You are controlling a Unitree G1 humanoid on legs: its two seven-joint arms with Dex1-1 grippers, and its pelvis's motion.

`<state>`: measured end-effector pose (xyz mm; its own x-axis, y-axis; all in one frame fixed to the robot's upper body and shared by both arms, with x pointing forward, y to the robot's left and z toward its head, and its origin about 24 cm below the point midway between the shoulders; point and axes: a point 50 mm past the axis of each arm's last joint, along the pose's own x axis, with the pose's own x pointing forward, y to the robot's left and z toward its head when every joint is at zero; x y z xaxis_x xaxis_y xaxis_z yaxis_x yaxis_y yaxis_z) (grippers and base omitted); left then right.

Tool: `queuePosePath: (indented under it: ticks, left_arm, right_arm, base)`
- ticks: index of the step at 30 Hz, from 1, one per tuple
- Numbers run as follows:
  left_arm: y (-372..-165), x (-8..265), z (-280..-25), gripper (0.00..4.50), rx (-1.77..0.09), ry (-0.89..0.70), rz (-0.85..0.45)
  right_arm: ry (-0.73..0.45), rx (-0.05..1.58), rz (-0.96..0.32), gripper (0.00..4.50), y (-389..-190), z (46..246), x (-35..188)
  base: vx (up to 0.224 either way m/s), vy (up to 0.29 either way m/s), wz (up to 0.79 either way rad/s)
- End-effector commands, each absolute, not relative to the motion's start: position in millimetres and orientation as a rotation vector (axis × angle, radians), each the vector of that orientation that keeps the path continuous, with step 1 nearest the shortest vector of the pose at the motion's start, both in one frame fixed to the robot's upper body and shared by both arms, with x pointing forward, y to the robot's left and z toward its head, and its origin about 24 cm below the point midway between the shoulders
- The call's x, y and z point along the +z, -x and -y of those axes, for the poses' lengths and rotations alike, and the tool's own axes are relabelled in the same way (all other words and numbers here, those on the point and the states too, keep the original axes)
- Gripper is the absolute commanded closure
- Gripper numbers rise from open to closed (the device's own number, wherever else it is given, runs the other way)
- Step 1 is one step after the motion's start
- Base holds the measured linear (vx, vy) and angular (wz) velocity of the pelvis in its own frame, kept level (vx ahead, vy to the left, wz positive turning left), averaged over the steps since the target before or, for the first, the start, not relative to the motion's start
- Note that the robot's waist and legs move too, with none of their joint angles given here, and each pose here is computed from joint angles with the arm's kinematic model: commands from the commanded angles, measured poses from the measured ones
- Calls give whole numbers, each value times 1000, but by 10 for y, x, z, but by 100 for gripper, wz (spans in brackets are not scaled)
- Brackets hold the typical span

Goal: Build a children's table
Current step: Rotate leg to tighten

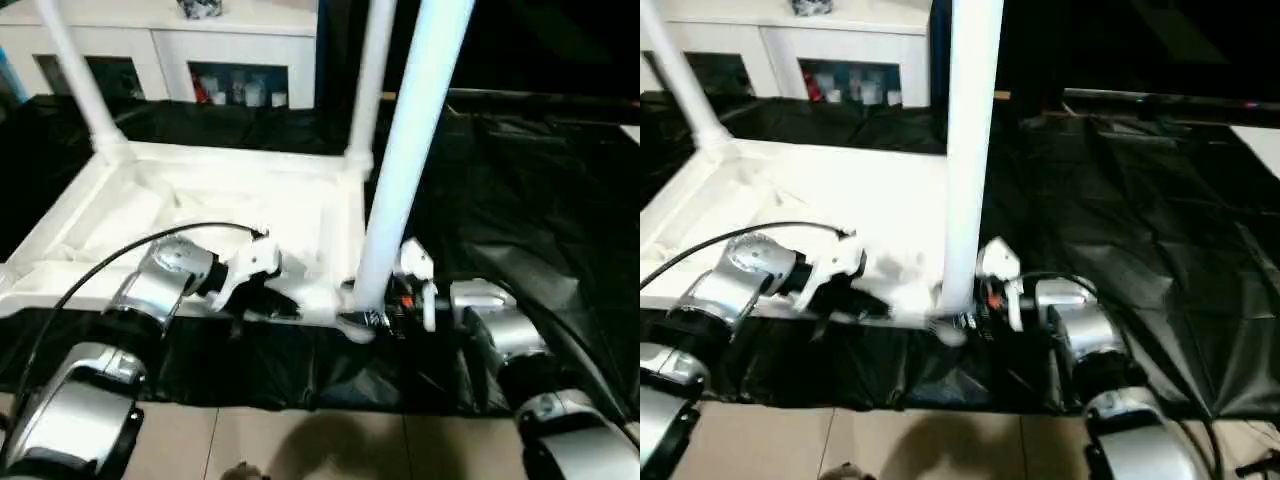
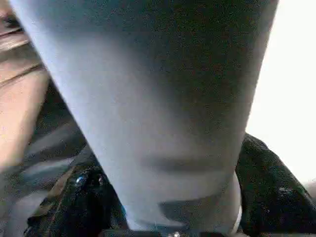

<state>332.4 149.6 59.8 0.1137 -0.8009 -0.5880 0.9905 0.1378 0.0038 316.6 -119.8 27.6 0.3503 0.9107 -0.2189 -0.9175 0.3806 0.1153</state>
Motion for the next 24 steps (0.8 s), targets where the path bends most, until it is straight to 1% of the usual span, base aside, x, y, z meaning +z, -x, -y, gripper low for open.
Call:
queuePosePath:
  ticks: [1,2,4,5,6,7,8,10,11,12,13,14,16,17,18,20,22,23,24]
  left_arm:
    - [-3426,654,-1313,450,-1291,-415,-442]
    - [-3435,656,-1291,450,-1281,-412,-437]
    - [-3463,655,-1162,450,-1248,-395,-416]
    - [-3478,651,-1103,450,-1224,-389,-408]
    - [-3492,630,-993,450,-1188,-377,-398]
    - [-3494,626,-974,450,-1182,-375,-396]
    - [-3498,609,-903,450,-1159,-368,-392]
    - [-3495,600,-864,450,-1152,-362,-390]
    - [-3495,583,-808,450,-1134,-387,-386]
    - [-3495,583,-808,450,-1134,-387,-386]
    - [-3490,583,-802,450,-1140,-382,-386]
    - [-3487,585,-821,450,-1147,-382,-388]
    - [-3488,585,-840,450,-1147,-385,-390]
    - [-3489,585,-872,450,-1149,-390,-392]
    - [-3483,587,-897,450,-1162,-389,-389]
    - [-3472,591,-925,450,-1180,-389,-386]
    - [-3445,601,-989,450,-1229,-394,-381]
    - [-3420,608,-1042,450,-1271,-401,-383]
    - [-3420,608,-1042,450,-1271,-401,-383]
  right_arm:
    - [16,1122,-216,180,-3231,982,308]
    - [12,1080,-211,181,-3256,984,306]
    - [-19,870,-214,181,-3361,1002,279]
    - [-23,781,-219,181,-3397,1008,261]
    - [-7,658,-234,181,-3435,1004,218]
    - [-4,636,-237,182,-3441,1004,211]
    - [-9,561,-251,182,-3456,990,180]
    - [-27,537,-261,182,-3458,966,163]
    - [-4,536,-255,147,-3444,887,146]
    - [-4,536,-255,126,-3444,887,146]
    - [-6,574,-235,112,-3427,814,156]
    - [-17,594,-224,112,-3426,794,170]
    - [-23,601,-216,90,-3432,781,182]
    - [-12,607,-206,90,-3444,786,201]
    - [-4,617,-199,68,-3452,798,216]
    - [5,635,-191,68,-3459,821,232]
    - [1,699,-172,68,-3463,868,275]
    - [-3,769,-156,68,-3456,899,309]
    - [-3,769,-156,68,-3456,899,309]
  base:
    - [0,0,0]
    - [0,0,0]
    - [0,0,0]
    - [0,0,0]
    - [0,0,0]
    - [0,0,0]
    - [0,0,0]
    - [0,0,0]
    - [0,0,0]
    - [0,0,0]
    - [0,0,0]
    - [0,0,0]
    - [0,0,0]
    - [0,0,0]
    - [0,0,0]
    - [0,0,0]
    - [0,0,0]
    - [0,0,0]
    - [0,0,0]
